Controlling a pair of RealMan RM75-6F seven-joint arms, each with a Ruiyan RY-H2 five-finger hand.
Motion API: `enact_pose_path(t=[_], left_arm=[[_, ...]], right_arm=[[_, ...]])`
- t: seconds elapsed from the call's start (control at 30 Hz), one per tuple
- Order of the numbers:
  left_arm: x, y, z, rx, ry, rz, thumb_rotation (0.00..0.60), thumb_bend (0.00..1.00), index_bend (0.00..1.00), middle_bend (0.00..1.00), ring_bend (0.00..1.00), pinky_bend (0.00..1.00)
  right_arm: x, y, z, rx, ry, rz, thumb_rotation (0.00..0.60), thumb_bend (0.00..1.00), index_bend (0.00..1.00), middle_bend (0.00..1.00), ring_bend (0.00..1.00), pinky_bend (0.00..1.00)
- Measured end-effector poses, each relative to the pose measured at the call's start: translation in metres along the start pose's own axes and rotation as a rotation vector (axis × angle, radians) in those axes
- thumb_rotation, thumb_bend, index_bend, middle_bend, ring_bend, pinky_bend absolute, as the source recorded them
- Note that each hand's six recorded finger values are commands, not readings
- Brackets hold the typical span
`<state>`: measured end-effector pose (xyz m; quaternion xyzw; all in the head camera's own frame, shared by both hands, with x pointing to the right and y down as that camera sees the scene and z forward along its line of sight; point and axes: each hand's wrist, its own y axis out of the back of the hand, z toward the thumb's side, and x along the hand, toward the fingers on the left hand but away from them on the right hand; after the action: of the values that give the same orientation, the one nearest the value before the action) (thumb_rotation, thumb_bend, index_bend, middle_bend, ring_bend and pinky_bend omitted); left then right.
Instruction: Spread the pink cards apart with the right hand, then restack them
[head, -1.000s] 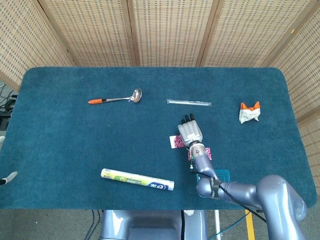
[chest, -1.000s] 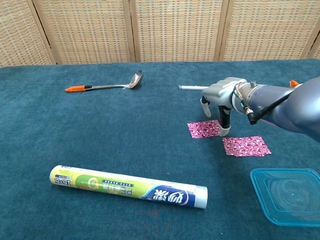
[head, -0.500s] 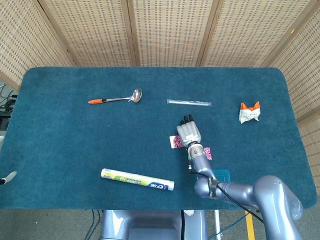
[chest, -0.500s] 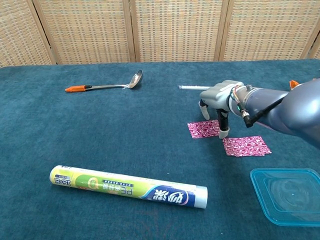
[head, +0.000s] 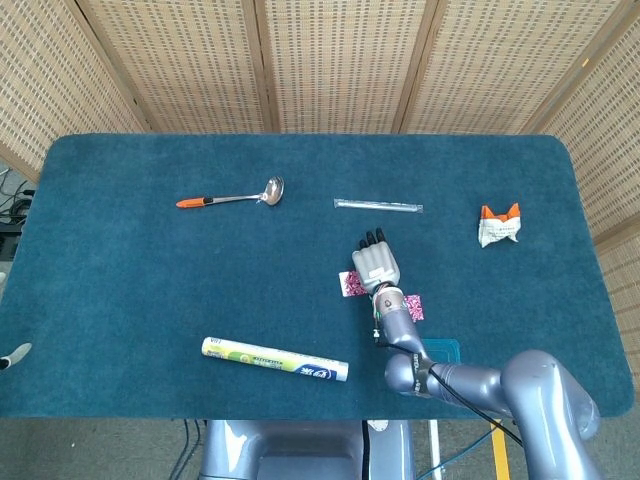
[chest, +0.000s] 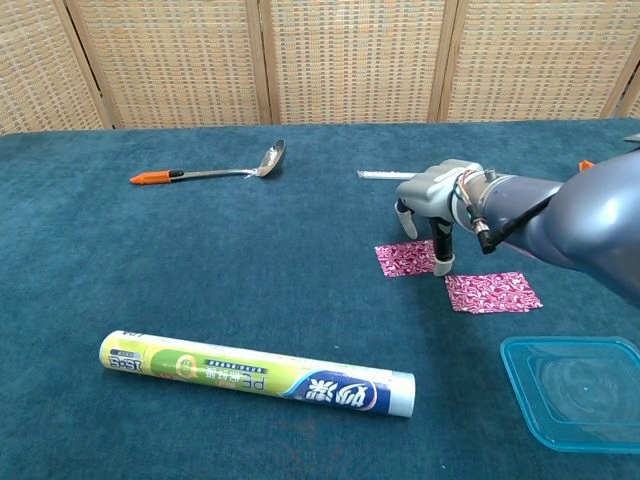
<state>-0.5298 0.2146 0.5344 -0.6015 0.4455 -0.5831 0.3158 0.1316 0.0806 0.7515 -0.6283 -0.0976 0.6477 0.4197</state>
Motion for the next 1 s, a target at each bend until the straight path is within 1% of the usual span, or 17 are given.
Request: enact_pose_path(t=[1.0], left_arm=[[0.0009, -0.0023, -0.0008, -0.001, 0.003, -0.004, 0.600, 0.14, 0.08, 0.00, 0.00, 0.00]], right_arm=[[-0.0028, -0.0054, -0.0022, 0.015, -0.017, 0.008, 0.600, 0.16, 0.36, 0.18, 0.00, 0.00]])
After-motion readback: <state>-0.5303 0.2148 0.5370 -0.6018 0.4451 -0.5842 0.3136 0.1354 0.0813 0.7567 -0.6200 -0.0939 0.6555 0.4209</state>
